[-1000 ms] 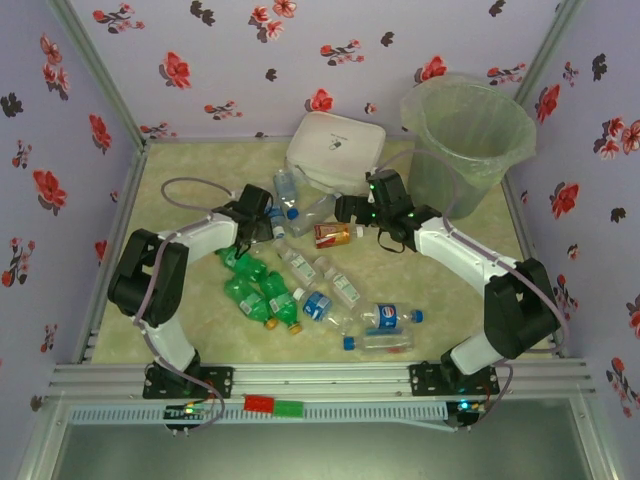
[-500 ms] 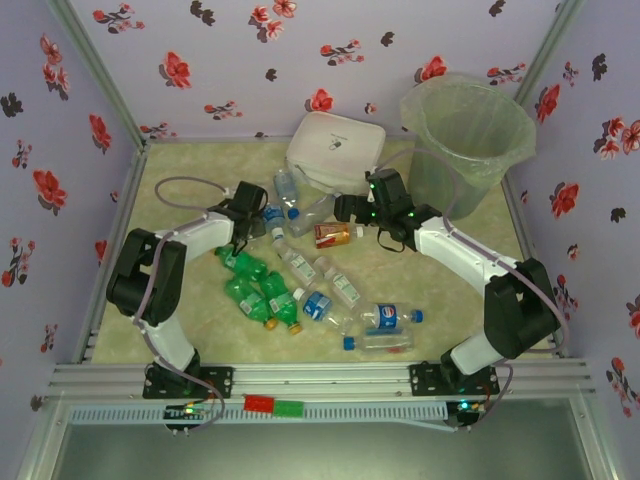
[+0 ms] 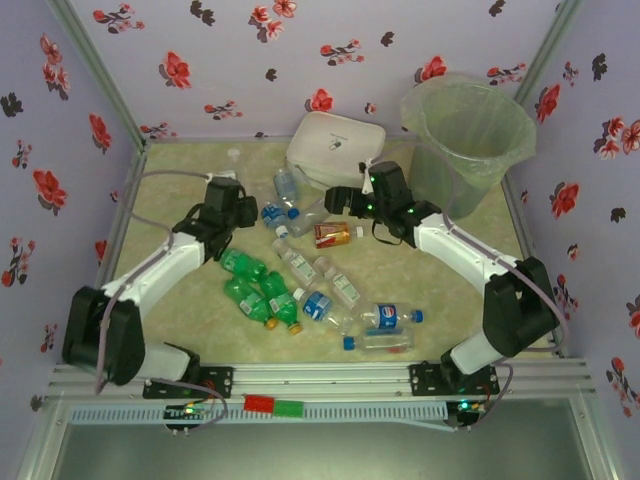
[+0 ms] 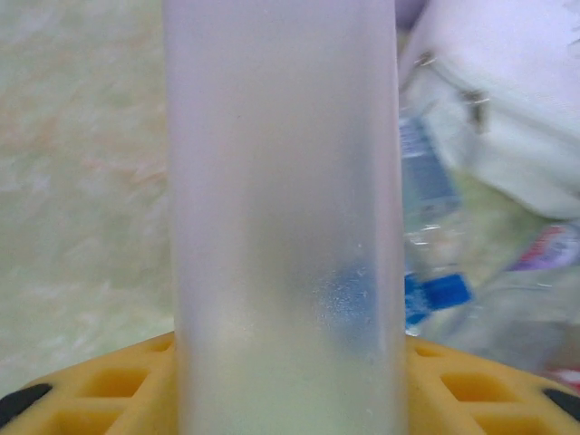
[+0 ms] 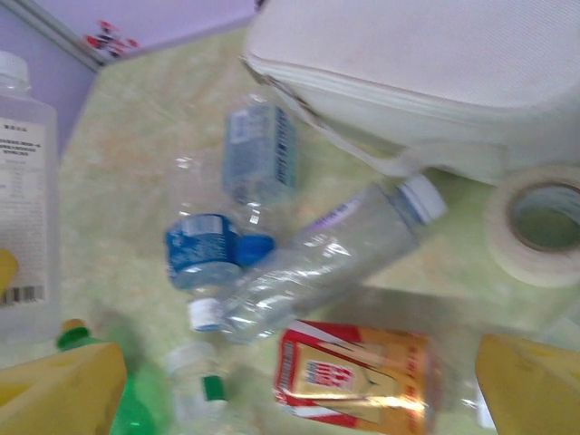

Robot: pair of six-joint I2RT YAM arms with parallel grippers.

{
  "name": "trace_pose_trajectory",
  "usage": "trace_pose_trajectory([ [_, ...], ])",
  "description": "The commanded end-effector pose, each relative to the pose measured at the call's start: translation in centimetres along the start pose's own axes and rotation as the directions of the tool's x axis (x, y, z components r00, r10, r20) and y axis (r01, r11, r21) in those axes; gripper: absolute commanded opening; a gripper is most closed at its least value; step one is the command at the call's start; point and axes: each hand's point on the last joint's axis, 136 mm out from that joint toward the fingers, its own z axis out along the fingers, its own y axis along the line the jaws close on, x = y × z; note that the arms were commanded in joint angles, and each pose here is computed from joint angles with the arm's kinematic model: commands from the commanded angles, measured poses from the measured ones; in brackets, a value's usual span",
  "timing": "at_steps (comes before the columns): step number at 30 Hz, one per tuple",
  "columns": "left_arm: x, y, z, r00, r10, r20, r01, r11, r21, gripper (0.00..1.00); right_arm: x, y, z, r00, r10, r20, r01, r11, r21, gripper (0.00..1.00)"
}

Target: Put the plastic bottles in the bin

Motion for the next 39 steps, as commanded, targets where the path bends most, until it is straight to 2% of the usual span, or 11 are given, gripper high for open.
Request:
trace_pose_trajectory([
  [1, -1.9, -4.1, -2.6, 0.993, 0.046, 0.113, -0.073, 0.965, 0.251, 0.35, -2.8, 4.7, -0.5, 0.998, 0.025, 0.059, -0.013, 0.979, -0.202, 0.99],
  [5, -2.0, -7.6, -5.3, 0.982, 0.041, 0.182, -0.114, 0.904, 0.413, 0.35, -4.1, 8.0, -0.7, 0.994, 0.091, 0.066, -0.061, 0.926, -0.372, 1.00],
  [9, -1.6, -10.6, -7.0, 0.972, 0.045, 0.231, -0.158, 0.851, 0.501, 0.35, -4.1, 10.3, 0.0, 0.989, 0.143, 0.044, -0.105, 0.871, -0.481, 1.00],
  [13, -1.1, -12.8, -7.8, 0.968, 0.047, 0.248, -0.181, 0.817, 0.548, 0.35, -3.8, 11.8, 0.7, 0.986, 0.162, 0.030, -0.121, 0.836, -0.535, 1.00],
  [18, -0.4, -14.9, -8.3, 0.962, 0.078, 0.263, -0.222, 0.783, 0.581, 0.35, -3.5, 12.0, 1.8, 0.985, 0.173, 0.009, -0.141, 0.829, -0.541, 1.00],
  [25, 0.5, -15.8, -8.0, 0.965, 0.098, 0.244, -0.228, 0.772, 0.593, 0.35, -3.4, 12.3, 2.2, 0.984, 0.181, -0.003, -0.151, 0.813, -0.562, 0.96],
  [30, 0.5, -15.7, -7.5, 0.969, 0.097, 0.226, -0.214, 0.787, 0.579, 0.34, -3.5, 12.6, 1.6, 0.984, 0.177, 0.015, -0.135, 0.800, -0.585, 0.98],
  [35, 0.6, -15.1, -6.3, 0.978, 0.090, 0.186, -0.178, 0.824, 0.538, 0.34, -3.3, 12.4, 1.2, 0.985, 0.167, 0.029, -0.119, 0.807, -0.579, 0.99],
  [39, 0.7, -15.4, -6.4, 0.980, 0.083, 0.181, -0.171, 0.814, 0.555, 0.34, -3.1, 12.0, 1.7, 0.986, 0.167, 0.027, -0.123, 0.818, -0.561, 0.98],
])
